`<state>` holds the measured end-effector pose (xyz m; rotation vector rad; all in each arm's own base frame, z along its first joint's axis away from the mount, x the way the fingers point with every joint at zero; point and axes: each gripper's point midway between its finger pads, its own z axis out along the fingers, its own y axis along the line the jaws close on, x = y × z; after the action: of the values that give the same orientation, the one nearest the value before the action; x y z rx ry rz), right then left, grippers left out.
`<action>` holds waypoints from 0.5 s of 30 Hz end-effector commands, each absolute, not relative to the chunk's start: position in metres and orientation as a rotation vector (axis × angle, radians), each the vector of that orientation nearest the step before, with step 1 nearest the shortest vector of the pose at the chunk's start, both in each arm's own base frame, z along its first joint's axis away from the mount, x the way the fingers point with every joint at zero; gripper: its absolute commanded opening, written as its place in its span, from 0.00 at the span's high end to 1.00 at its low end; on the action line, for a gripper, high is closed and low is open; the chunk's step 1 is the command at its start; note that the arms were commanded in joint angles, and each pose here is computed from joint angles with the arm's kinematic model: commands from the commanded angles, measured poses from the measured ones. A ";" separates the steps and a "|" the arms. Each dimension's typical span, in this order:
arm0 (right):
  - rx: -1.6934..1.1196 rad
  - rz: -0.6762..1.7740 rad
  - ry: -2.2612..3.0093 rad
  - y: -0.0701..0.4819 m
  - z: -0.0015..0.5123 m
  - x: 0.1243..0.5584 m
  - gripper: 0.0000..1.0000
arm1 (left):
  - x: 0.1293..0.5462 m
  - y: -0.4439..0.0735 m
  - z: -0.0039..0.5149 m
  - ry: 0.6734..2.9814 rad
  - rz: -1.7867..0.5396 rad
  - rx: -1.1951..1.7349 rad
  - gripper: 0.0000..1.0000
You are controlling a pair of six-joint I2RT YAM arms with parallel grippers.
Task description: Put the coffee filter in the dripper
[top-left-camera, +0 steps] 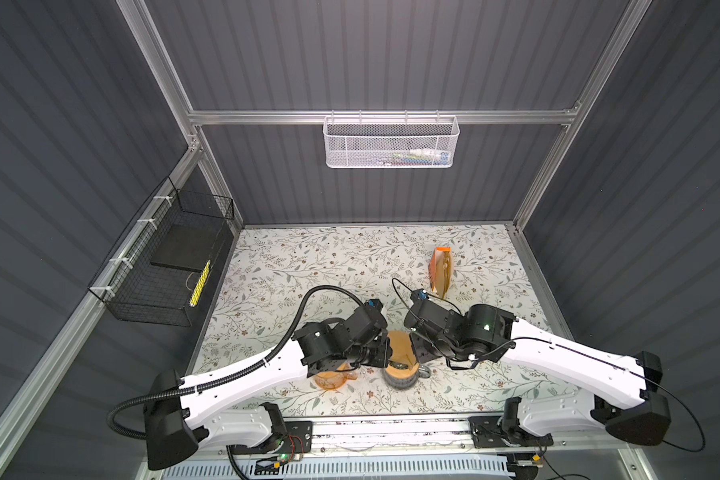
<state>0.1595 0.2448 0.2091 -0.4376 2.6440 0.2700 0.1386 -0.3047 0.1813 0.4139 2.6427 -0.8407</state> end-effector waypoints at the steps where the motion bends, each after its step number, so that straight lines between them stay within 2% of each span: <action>1: -0.434 0.237 2.625 0.242 0.211 0.162 0.75 | 0.140 -0.304 0.191 2.627 -0.838 0.403 0.83; 10: -0.419 0.363 2.576 0.252 0.228 0.163 0.70 | 0.144 -0.317 0.206 2.594 -0.869 0.431 0.83; 15: -0.420 0.378 2.571 0.254 0.227 0.163 0.76 | 0.145 -0.320 0.207 2.596 -0.872 0.443 0.83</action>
<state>0.1630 0.2512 0.2227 -0.4144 2.5909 0.3503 0.1443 -0.3165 0.2003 0.4128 2.6105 -0.8750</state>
